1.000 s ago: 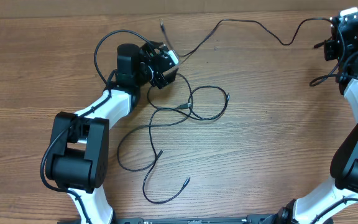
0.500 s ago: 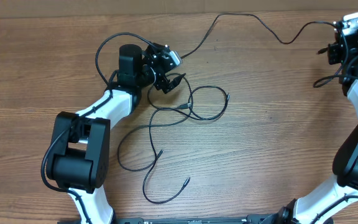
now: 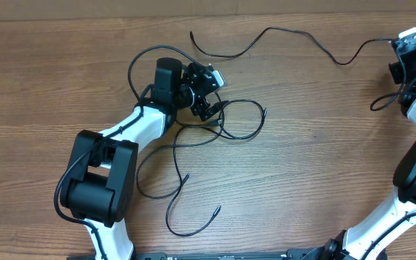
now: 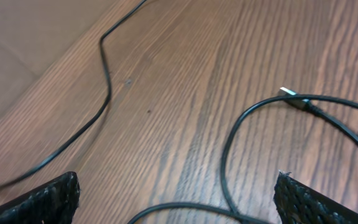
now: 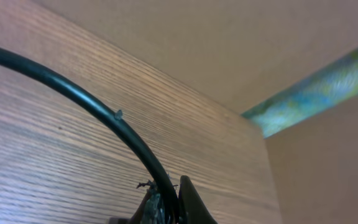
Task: Untangle cables
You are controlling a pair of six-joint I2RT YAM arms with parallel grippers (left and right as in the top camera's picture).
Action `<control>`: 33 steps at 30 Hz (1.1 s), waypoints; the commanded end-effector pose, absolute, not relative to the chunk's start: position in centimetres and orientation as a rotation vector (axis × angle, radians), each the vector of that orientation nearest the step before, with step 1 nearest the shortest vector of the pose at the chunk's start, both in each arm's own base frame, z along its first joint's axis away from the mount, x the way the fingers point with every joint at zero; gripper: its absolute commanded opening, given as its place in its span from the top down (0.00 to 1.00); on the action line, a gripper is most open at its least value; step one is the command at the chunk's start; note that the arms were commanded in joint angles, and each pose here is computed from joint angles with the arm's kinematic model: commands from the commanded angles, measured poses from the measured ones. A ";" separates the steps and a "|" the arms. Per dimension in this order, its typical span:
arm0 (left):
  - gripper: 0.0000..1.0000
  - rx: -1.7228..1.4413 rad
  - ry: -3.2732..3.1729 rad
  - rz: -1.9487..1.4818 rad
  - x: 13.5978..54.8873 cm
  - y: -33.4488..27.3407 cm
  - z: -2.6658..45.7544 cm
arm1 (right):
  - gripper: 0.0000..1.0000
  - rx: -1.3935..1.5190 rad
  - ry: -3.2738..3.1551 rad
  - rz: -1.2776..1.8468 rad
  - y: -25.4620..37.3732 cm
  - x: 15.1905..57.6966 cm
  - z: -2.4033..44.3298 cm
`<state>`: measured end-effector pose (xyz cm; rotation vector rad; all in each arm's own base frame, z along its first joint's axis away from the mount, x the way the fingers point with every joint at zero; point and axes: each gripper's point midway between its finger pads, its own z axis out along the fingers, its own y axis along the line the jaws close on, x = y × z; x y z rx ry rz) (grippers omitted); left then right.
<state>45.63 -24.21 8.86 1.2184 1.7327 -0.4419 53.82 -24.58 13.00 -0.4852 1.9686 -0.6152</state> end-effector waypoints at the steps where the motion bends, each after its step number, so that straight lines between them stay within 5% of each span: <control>1: 0.01 1.221 1.733 -0.480 45.4 -24.9 8.9 | 0.96 -0.635 1.909 -0.745 -25.1 54.3 14.0; 8: 0.00 1.167 1.790 -0.525 45.2 -24.9 8.7 | 0.96 -0.636 1.938 -0.766 -26.8 53.4 13.1; 10: 0.00 1.165 1.792 -0.526 45.2 -24.9 8.7 | 0.87 -0.633 1.976 -0.737 -27.2 52.8 11.8; 12: 0.00 1.165 1.792 -0.526 45.2 -24.9 8.7 | 0.64 -0.633 2.027 -0.693 -27.4 52.1 10.2; 14: 0.00 1.165 1.792 -0.526 45.2 -24.9 8.7 | 0.07 -0.628 2.076 -0.651 -27.5 51.5 8.8; 15: 0.01 1.165 1.792 -0.526 45.2 -24.9 8.7 | 0.00 -0.626 2.097 -0.637 -27.5 51.2 8.3; 33: 0.00 1.165 1.794 -0.526 45.2 -24.8 8.6 | 0.00 -0.305 2.460 -0.209 -23.5 46.4 1.8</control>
